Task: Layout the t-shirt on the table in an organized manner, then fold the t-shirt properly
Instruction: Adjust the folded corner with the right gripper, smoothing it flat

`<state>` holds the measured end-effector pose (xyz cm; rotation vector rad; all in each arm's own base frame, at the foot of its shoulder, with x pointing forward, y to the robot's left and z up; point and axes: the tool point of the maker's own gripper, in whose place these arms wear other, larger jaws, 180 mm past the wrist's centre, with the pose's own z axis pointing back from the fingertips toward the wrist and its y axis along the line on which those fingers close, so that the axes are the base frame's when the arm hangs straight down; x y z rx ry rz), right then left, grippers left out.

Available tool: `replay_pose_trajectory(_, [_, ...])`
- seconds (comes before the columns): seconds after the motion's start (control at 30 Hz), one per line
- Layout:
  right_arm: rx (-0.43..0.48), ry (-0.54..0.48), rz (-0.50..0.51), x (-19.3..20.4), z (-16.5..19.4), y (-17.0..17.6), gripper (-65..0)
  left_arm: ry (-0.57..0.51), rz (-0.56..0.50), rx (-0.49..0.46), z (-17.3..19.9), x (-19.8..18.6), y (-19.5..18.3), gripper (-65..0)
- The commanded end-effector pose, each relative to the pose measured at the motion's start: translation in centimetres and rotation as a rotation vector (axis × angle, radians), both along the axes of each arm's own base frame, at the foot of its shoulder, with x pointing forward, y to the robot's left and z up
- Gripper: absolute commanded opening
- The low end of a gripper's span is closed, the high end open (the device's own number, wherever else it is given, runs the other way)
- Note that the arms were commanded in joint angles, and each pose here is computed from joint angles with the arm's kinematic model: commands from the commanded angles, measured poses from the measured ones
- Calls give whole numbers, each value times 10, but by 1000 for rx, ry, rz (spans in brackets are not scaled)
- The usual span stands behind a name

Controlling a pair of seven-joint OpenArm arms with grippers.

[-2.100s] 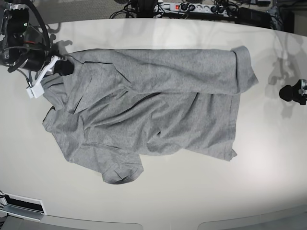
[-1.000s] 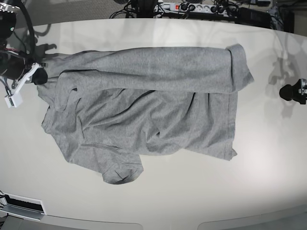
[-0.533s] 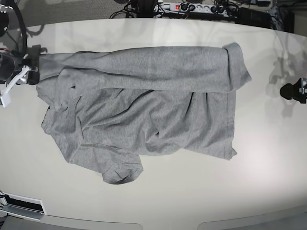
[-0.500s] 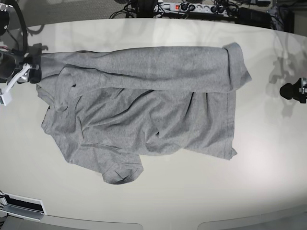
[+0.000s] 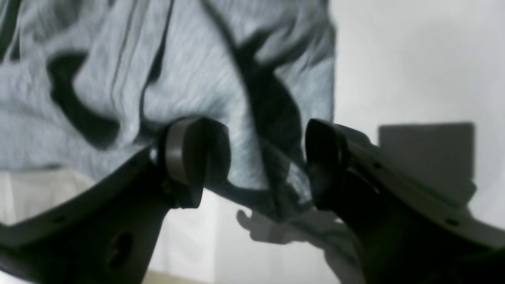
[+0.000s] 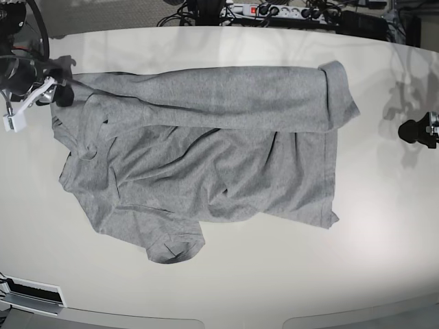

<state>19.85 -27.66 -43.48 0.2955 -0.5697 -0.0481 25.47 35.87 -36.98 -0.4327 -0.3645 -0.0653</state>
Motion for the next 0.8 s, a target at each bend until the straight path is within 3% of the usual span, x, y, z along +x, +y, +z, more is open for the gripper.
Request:
replay_pose_trajectory(0.0, [-14, -50, 0, 10, 12, -7, -241, -48, -1, 25, 19, 10, 12, -249])
replay_pose_trajectory(0.3, [-37, -46, -19, 9, 7, -9, -243, -50, 0, 23, 19, 10, 11, -249])
replay_pose_trajectory(0.47, [88, -27, 64, 5, 8, 25, -248, -58, -4, 20, 19, 11, 10, -249])
replay_pose_trajectory(0.6, [-7, -22, 92, 6, -4, 25, -248, -60, -6, 18, 19, 12, 9, -249])
replay_pose_trajectory(0.77, [-103, -12, 27, 11, -16, 18, -247, -71, -9, 1, 21, 13, 7, -249])
